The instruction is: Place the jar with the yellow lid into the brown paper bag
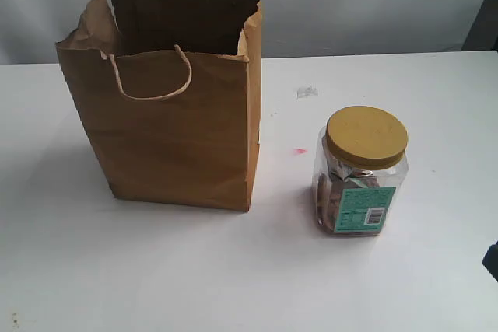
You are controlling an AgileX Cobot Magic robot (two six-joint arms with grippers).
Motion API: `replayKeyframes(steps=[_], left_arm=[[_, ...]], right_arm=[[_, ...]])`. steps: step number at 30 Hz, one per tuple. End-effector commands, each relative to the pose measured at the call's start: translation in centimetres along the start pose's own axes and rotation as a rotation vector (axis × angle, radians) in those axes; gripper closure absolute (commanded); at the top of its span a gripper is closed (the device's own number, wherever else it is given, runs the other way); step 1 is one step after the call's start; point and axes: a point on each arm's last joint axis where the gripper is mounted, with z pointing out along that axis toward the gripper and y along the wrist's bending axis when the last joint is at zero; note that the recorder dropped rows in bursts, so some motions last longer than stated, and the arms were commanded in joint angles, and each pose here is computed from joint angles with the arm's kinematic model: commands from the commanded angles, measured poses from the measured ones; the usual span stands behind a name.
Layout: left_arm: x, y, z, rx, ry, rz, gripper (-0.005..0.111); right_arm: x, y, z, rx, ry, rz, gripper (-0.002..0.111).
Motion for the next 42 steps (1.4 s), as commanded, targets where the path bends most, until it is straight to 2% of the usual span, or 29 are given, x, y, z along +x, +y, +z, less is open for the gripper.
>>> replayKeyframes(steps=[1, 5, 12, 16, 19, 23, 26, 29, 33, 38, 42], left_arm=[[-0.1, -0.1, 0.0, 0.008, -0.008, -0.006, 0.106], [-0.1, -0.1, 0.0, 0.008, -0.008, -0.006, 0.106], [-0.1, -0.1, 0.0, 0.008, -0.008, -0.006, 0.106], [-0.1, -0.1, 0.0, 0.008, -0.008, -0.006, 0.106], [-0.1, -0.1, 0.0, 0.008, -0.008, -0.006, 0.106], [-0.1, -0.1, 0.0, 0.008, -0.008, -0.006, 0.106], [-0.1, -0.1, 0.0, 0.008, -0.008, -0.006, 0.106], [-0.1, -0.1, 0.0, 0.008, -0.008, -0.006, 0.106], [-0.1, -0.1, 0.0, 0.008, -0.008, -0.006, 0.106], [-0.1, -0.1, 0.0, 0.008, -0.008, -0.006, 0.106], [-0.1, -0.1, 0.0, 0.008, -0.008, -0.006, 0.106]], right_arm=[[0.1, 0.0, 0.0, 0.002, 0.001, -0.003, 0.108], [0.0, 0.0, 0.0, 0.002, -0.014, -0.003, 0.108], [-1.7, 0.1, -0.2, -0.006, -0.199, -0.044, 0.108], [-2.5, 0.1, -0.4, -0.02, -0.29, 0.065, 0.108], [-3.2, -0.1, -0.6, -0.025, -0.371, 0.198, 0.108], [-4.4, -0.2, -1.1, -0.014, -0.435, 0.214, 0.108], [-6.9, 0.2, -1.5, -0.028, -0.429, 0.241, 0.108], [-9.7, 0.8, -1.2, -0.047, -0.383, 0.246, 0.108], [-13.5, 2.0, 0.7, -0.072, -0.21, 0.154, 0.108], [-17.7, 3.1, 5.4, -0.081, 0.118, 0.042, 0.108], [-20.4, 2.8, 8.6, 0.013, 0.387, -0.027, 0.108]])
